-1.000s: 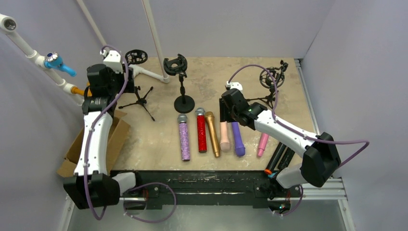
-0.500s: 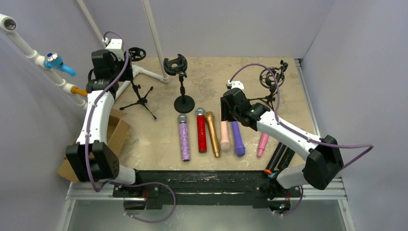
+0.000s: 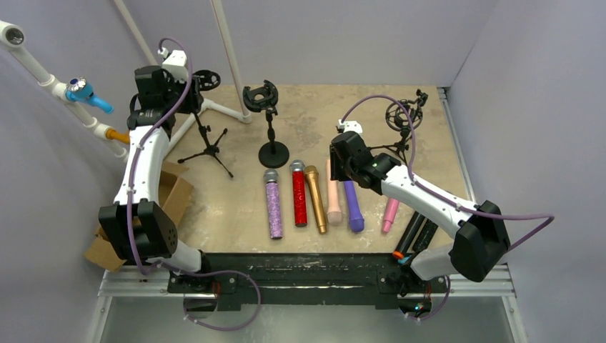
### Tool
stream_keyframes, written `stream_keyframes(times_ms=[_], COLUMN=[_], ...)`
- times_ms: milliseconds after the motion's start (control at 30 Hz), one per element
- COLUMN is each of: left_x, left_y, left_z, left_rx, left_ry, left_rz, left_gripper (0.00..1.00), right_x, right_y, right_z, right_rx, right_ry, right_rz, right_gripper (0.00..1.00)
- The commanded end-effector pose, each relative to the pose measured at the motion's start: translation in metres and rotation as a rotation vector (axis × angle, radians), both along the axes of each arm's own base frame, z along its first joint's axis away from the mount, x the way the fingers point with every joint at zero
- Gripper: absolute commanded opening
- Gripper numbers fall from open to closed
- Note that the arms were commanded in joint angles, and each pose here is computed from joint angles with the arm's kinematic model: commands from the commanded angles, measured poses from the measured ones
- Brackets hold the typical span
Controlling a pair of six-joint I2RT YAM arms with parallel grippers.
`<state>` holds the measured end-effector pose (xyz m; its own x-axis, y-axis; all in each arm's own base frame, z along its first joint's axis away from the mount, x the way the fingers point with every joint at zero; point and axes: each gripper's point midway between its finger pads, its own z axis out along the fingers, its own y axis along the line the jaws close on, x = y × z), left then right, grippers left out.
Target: Attach the microphones to the stand
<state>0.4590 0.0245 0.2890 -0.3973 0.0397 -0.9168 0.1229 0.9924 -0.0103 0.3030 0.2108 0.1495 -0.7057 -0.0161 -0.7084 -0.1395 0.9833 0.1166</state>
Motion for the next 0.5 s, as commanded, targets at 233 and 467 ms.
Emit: stream_keyframes(times_ms=[233,467], left_x=[-0.062,-0.088], left_y=[-0.068,-0.076], left_z=[0.024,0.021], left_rx=[0.021,0.119], left_ry=[-0.035,-0.068], left_rz=[-0.489,-0.67], left_gripper=[0.0,0.0], right_x=[0.003,0.0], right_y=[0.0,-0.002], right_z=[0.014,0.01], right_rx=[0.017,0.015], right_ry=[-0.046,-0.038], right_rz=[0.003,0.003], right_gripper=[0.4,0.4])
